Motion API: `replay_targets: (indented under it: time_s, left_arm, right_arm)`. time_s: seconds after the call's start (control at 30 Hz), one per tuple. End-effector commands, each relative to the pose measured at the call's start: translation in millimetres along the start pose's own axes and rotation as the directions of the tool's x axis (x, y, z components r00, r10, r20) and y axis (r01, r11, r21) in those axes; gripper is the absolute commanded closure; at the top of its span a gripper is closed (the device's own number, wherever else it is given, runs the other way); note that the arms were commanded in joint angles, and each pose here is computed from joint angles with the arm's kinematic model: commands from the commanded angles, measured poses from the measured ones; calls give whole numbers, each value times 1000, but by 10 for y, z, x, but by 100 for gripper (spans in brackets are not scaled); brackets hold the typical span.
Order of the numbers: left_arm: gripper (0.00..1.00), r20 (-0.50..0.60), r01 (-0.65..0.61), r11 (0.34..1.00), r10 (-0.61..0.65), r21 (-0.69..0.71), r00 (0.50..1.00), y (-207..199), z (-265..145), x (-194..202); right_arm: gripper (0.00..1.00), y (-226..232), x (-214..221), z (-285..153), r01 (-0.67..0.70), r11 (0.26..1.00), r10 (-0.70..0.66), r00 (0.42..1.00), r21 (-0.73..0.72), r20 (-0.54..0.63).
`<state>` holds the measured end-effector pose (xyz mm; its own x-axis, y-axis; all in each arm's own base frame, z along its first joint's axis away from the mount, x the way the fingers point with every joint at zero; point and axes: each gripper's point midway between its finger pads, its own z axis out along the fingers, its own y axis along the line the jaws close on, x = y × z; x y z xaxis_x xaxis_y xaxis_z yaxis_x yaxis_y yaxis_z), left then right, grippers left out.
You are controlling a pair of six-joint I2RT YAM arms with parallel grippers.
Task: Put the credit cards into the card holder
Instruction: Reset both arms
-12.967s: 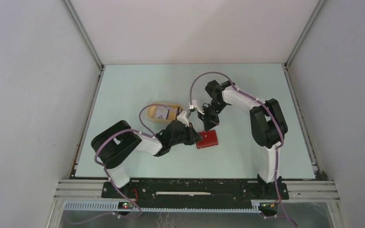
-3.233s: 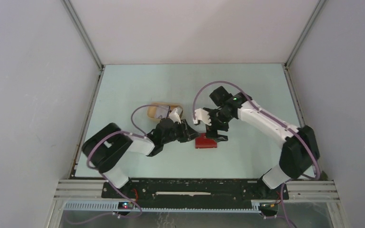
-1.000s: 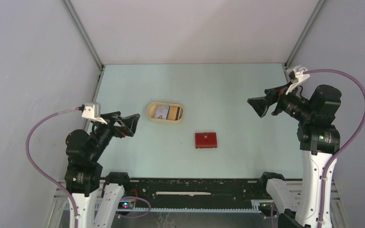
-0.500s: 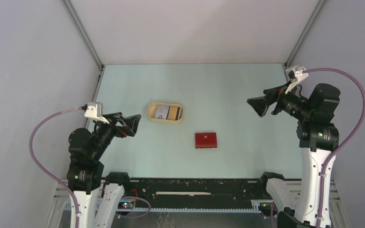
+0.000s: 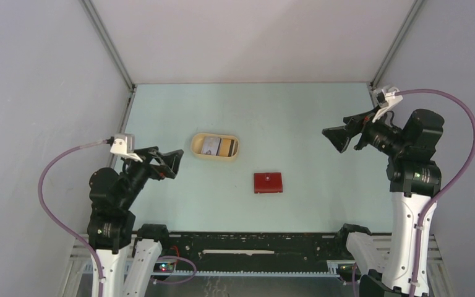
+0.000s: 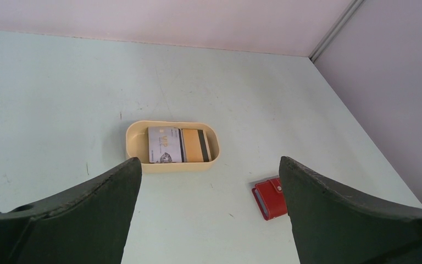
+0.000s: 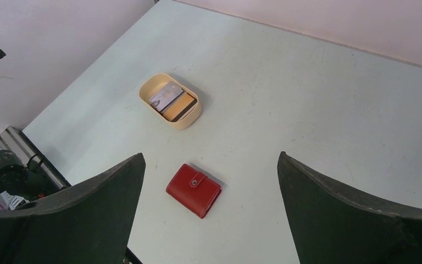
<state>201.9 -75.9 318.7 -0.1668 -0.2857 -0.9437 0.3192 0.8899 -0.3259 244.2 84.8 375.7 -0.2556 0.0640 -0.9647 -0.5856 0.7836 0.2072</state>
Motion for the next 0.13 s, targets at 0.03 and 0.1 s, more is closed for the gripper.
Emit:
replay_targets:
  time_s: [0.03,0.1]
  left_arm:
    - [0,10,-28,1000,28,6,1000,20,8,24]
    - [0,11,-28,1000,28,7,1000,23,13,31]
  right_arm:
    - [0,-4,-71,-11,14,1000,-14,1000,-3,27]
    - [0,-14,-62,-4,10,1000,-10,1000,-4,27]
